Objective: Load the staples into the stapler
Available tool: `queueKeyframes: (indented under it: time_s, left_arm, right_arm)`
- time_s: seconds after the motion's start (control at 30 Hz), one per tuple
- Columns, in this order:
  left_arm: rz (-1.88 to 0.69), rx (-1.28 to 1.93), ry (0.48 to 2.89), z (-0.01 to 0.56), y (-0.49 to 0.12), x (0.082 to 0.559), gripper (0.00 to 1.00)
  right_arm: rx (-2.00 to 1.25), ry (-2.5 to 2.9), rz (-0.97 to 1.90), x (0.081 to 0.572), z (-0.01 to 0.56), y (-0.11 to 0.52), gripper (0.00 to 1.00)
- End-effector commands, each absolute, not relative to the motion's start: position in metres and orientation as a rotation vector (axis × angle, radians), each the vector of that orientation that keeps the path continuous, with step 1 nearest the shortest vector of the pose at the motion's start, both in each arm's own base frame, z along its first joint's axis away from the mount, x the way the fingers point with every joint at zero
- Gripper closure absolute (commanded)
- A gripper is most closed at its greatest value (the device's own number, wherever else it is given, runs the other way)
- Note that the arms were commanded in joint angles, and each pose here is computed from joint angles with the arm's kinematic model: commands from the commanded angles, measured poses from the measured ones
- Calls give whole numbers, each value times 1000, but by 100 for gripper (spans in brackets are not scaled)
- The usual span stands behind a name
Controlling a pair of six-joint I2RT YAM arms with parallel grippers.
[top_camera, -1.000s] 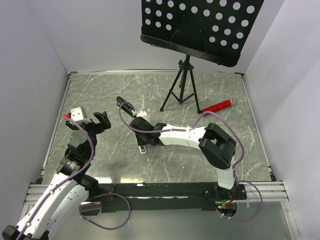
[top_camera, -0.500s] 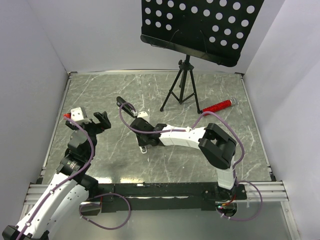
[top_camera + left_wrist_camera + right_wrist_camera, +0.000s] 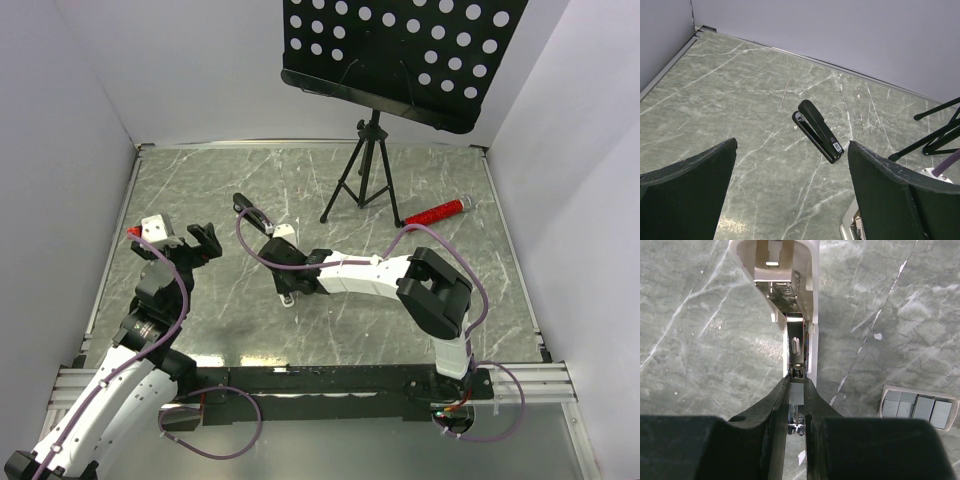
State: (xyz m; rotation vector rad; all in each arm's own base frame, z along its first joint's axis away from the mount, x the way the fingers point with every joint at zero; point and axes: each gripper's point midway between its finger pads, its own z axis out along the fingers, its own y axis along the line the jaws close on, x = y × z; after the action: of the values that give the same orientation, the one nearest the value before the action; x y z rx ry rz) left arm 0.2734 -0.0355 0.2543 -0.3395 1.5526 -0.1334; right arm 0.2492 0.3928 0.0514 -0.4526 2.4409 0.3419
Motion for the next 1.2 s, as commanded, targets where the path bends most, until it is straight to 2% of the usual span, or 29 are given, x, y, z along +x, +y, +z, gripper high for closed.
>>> queueKeyframes:
  time_s: [0.0, 0.27, 0.4, 0.57, 0.83, 1.17]
  left_arm:
    - [-150, -355, 1514, 265, -35, 272, 3]
    - [-151, -353, 1514, 265, -35, 272, 3]
    - [-152, -354, 1513, 265, -35, 272, 3]
    - [-152, -354, 1513, 266, -35, 272, 3]
    - [-153, -357, 1511, 266, -34, 271, 3]
    - [-155, -349, 1512, 266, -35, 271, 3]
  right_arm:
    - [-452, 2407, 348, 249, 68, 394, 78]
    - [-451, 2406, 359, 249, 73, 396, 67]
    - [-452, 2396, 378, 250, 80, 399, 58]
    - [-453, 2367, 386, 254, 94, 400, 50]
    - [-410, 2383, 326, 269, 92, 392, 50]
    - [-421, 2442, 293, 264, 73, 386, 50]
